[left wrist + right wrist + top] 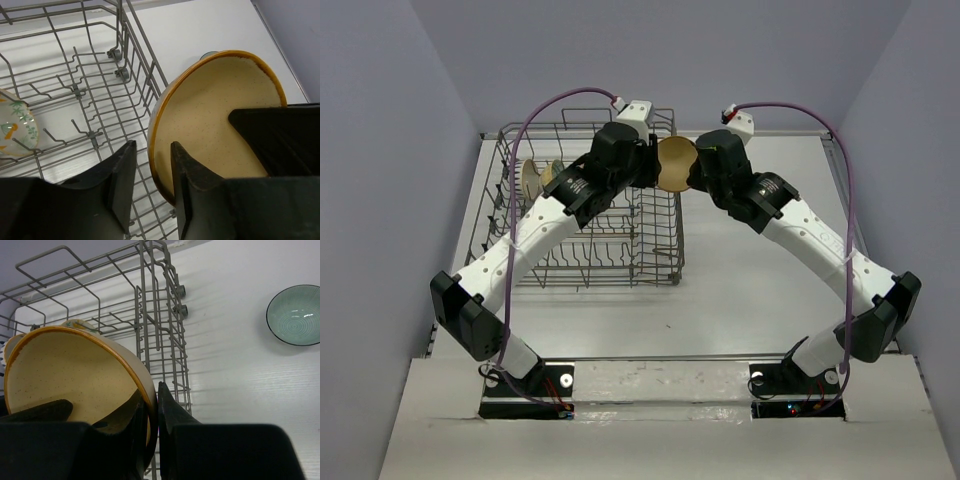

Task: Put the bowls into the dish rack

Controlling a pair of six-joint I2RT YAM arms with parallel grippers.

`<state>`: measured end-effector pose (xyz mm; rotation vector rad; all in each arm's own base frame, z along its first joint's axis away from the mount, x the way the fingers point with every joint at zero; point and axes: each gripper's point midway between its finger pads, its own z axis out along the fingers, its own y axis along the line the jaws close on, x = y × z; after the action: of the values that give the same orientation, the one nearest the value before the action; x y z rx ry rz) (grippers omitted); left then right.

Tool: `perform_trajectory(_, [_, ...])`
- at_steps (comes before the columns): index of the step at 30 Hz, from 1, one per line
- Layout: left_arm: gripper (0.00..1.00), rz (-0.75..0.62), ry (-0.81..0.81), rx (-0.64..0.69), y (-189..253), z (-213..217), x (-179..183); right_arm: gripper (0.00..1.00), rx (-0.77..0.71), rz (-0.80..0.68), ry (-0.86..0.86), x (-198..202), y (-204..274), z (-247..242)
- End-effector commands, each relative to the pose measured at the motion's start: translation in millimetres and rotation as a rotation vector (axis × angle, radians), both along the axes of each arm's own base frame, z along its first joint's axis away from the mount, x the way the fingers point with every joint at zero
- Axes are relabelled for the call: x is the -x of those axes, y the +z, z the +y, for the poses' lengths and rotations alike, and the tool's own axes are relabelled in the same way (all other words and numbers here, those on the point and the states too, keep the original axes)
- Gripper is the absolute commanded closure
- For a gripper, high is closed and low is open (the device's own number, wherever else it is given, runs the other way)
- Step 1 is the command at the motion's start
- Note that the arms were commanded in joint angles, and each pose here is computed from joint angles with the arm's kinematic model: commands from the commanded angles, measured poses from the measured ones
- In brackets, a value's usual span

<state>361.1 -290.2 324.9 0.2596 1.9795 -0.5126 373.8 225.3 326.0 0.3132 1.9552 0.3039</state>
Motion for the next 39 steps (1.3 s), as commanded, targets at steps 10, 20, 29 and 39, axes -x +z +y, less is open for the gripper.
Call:
perform_trajectory(10, [1.00, -0.054, 0.037, 0.022, 18, -5, -15, 0.99, -0.114, -0.162, -0.006, -5, 59, 4])
perform_trajectory(20, [1.00, -0.179, 0.104, 0.100, 73, 15, -10, 0.42, -0.083, -0.169, -0.049, -3, 59, -8])
perform_trajectory(29, [1.00, -0.226, 0.242, 0.065, 96, 54, -18, 0.34, -0.063, -0.187, -0.120, 5, 62, -31])
perform_trajectory(39, [1.00, -0.246, 0.684, -0.223, 90, 148, -57, 0.34, -0.029, -0.158, -0.153, 15, 45, -45])
